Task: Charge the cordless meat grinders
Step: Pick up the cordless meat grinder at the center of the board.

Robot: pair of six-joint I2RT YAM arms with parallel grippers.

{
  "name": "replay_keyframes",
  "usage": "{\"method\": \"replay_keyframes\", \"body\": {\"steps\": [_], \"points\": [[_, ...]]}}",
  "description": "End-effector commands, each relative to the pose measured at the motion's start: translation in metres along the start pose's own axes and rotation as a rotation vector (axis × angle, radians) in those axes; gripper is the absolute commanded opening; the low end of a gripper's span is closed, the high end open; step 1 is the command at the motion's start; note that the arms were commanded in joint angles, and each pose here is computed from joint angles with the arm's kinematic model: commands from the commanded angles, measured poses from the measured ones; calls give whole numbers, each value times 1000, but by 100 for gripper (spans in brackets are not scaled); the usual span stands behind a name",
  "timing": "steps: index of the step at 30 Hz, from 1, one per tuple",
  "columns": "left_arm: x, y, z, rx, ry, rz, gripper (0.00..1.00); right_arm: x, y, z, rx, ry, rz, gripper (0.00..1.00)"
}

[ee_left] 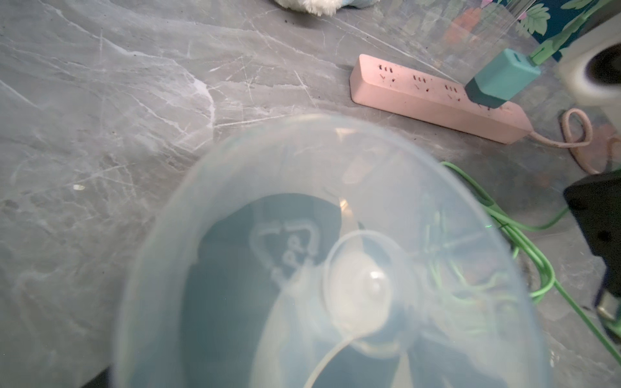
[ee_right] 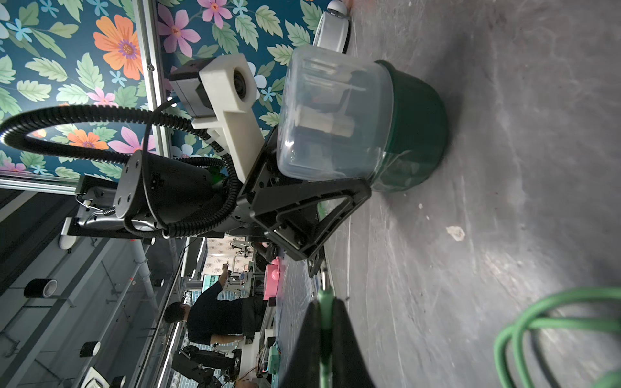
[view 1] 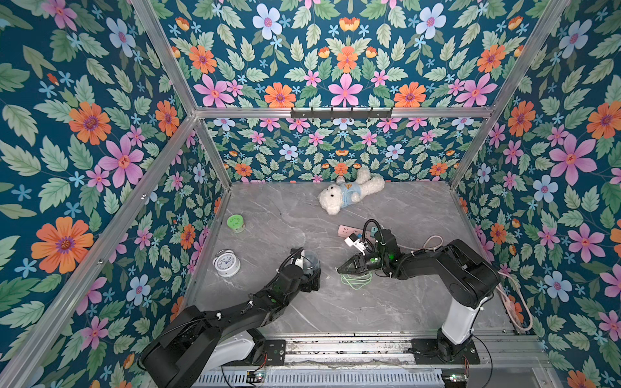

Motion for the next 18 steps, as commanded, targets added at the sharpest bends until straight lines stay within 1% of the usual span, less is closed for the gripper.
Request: {"method": "replay_keyframes", "body": {"steps": [1, 7, 13, 14, 16, 18], "points": [[-7, 6, 6, -20, -28, 28, 99, 5, 5, 0, -6, 29, -30, 2], [-10, 8, 12, -1, -21, 46, 98, 1, 1, 0, 15, 2, 5, 2], [-14, 8, 16, 45, -27, 50, 87, -5, -1, 2, 41, -6, 56, 2], [-14, 10, 16, 46, -29, 44, 85, -6, -2, 2, 46, -8, 68, 2], [-16, 15, 15, 51, -40, 16, 77, -7, -4, 3, 58, -11, 90, 2], [-19, 24, 13, 42, -62, -6, 75, -8, -5, 3, 65, -14, 110, 2]]}}
Point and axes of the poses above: each gripper's point midway between its finger pads, its own z axis out along the fingers, its own x axis along the line the jaws close on, y = z × x, the point moved 8 cm from there along -z, back along the fingers, and after that the axes turned 8 degrees about -z, right-handed, at the moved point
